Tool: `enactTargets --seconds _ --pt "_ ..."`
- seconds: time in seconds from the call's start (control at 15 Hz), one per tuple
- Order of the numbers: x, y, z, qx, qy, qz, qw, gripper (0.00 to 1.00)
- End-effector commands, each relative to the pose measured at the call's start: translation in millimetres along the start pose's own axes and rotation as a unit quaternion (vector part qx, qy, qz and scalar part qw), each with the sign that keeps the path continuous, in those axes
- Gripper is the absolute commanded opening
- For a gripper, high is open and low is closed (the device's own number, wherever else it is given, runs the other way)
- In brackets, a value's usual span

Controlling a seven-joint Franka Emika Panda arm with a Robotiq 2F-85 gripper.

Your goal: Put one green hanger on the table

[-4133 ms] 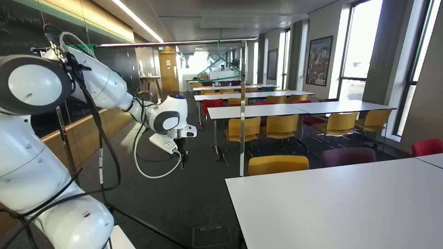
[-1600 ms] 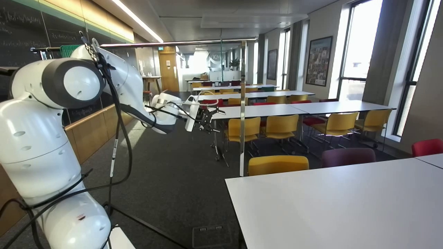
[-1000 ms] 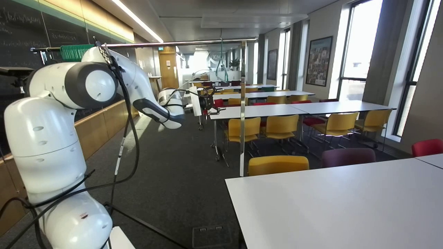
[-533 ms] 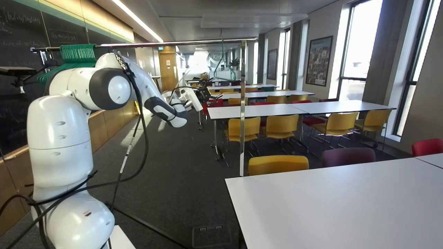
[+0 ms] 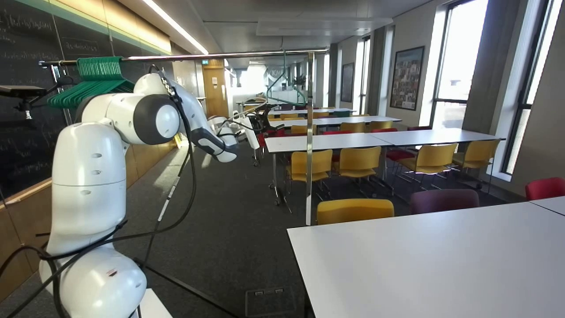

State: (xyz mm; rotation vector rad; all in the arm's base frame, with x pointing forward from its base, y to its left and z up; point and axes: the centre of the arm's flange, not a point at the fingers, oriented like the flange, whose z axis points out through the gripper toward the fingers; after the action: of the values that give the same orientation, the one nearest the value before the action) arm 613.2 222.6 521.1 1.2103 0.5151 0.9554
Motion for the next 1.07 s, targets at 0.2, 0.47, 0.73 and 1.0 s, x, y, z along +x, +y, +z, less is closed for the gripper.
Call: enactTargets --seconds 0.2,0.47,0.73,1.0 --pt "19.0 17.8 26.5 -0.032 0.012 0.004 0.9994 1.00" --pt "24.0 35.6 44.4 -0.051 0.016 0.002 0.9986 1.00" --pt "26.7 46.0 53.4 -0.053 0.025 0.002 0.9982 1.00" --pt "32.0 47.9 52.0 -0.043 0.043 0.002 0.9981 0.94"
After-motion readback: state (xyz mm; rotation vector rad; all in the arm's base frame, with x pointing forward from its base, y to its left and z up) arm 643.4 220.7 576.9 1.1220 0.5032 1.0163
